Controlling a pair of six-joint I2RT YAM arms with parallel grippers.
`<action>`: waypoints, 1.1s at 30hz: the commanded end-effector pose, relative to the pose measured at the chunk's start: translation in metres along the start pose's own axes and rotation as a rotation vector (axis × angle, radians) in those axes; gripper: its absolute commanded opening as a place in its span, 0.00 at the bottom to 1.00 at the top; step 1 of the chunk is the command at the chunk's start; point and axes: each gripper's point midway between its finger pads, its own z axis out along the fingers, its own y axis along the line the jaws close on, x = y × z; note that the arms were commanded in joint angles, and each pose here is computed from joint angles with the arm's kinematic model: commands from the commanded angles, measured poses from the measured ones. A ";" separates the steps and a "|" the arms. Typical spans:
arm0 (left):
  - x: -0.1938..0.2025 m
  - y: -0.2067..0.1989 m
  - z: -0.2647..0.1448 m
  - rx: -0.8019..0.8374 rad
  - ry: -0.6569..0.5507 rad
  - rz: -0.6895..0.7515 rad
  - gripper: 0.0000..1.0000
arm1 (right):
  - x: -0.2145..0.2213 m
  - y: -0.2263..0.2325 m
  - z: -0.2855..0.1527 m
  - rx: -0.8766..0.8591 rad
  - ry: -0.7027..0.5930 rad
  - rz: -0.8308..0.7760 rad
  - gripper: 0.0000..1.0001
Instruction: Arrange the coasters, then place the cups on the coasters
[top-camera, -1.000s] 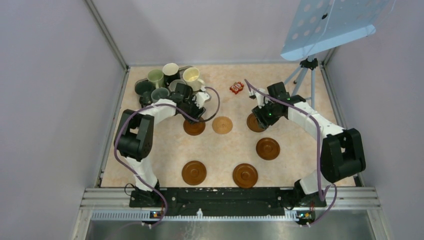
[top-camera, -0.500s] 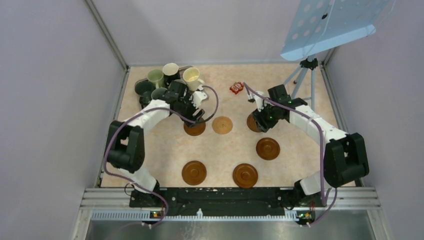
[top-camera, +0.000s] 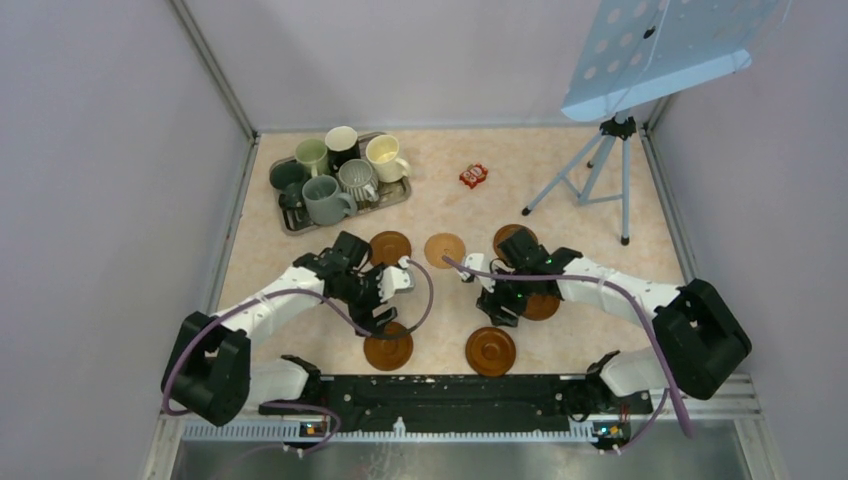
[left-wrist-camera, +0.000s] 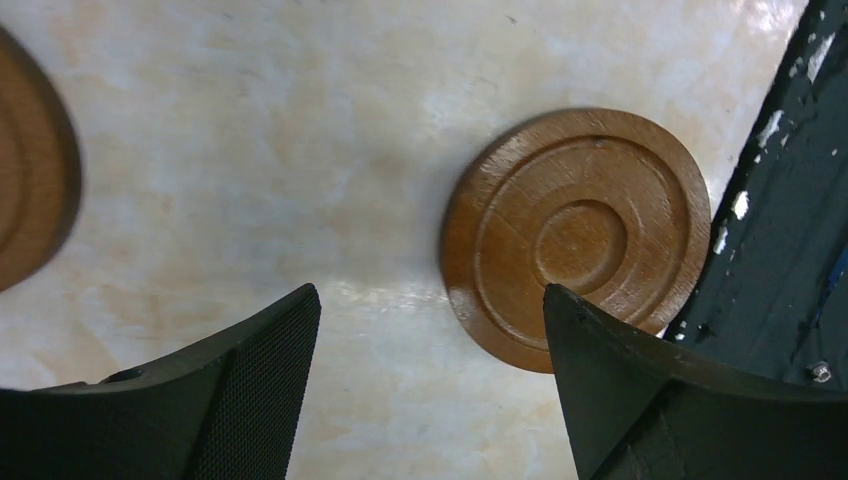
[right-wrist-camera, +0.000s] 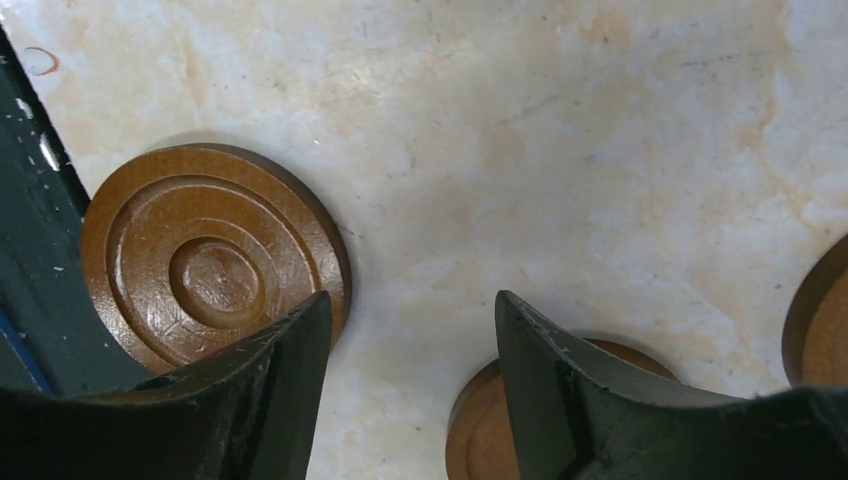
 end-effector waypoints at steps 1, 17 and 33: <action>0.000 -0.005 0.007 -0.022 -0.015 0.077 0.88 | -0.024 0.014 -0.002 -0.040 -0.116 -0.113 0.62; 0.018 0.001 0.031 -0.124 0.027 0.163 0.73 | 0.008 0.043 0.040 0.008 -0.023 -0.215 0.67; 0.022 0.055 0.005 -0.238 -0.050 0.088 0.54 | -0.022 0.005 0.067 0.136 0.029 -0.104 0.53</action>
